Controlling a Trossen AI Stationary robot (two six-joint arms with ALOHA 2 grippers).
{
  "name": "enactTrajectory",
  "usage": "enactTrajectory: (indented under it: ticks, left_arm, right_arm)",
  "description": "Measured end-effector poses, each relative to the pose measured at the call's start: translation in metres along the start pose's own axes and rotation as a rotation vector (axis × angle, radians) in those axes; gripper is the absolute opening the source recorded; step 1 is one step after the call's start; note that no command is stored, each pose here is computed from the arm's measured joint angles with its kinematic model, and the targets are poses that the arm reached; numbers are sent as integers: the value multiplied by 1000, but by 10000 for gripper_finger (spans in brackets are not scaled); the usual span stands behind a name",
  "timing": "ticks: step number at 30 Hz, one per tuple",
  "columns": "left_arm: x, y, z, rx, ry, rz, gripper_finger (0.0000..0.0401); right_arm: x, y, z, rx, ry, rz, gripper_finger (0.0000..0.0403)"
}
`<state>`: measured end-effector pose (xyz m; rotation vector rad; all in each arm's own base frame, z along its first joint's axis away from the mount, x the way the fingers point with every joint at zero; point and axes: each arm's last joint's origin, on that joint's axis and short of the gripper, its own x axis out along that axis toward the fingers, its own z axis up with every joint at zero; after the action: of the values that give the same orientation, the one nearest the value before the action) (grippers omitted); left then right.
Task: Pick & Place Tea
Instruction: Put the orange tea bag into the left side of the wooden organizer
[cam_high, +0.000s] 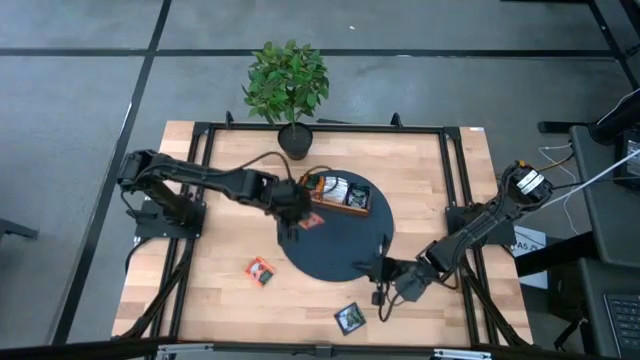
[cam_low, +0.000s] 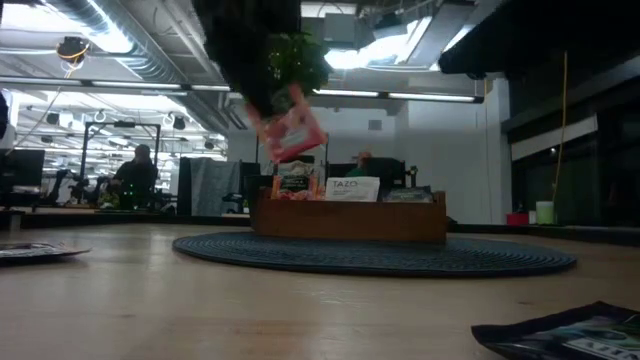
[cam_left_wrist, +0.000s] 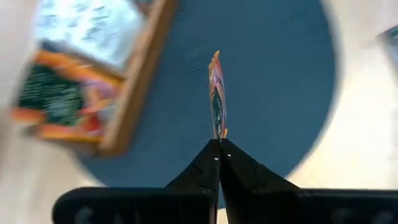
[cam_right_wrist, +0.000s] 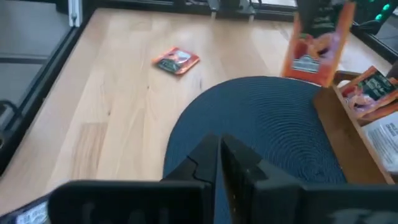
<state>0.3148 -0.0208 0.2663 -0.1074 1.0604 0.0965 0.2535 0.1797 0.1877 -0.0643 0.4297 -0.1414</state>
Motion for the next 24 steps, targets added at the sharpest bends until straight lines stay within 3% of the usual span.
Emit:
enactTrajectory:
  ticks: [4,11,17,24]
  left_arm:
    - [1,20,-1,47,32,88,2]
    - [-12,45,11,131,32,128,2]
    - [-20,56,18,227,18,144,2]
    - [-20,60,17,341,39,177,2]
  right_arm:
    - [8,-8,1,23,3,11,25]
    - [19,-29,-8,159,-88,-25,25]
    - [18,-39,-20,243,-162,37,25]
    - [19,-46,-27,240,-161,19,25]
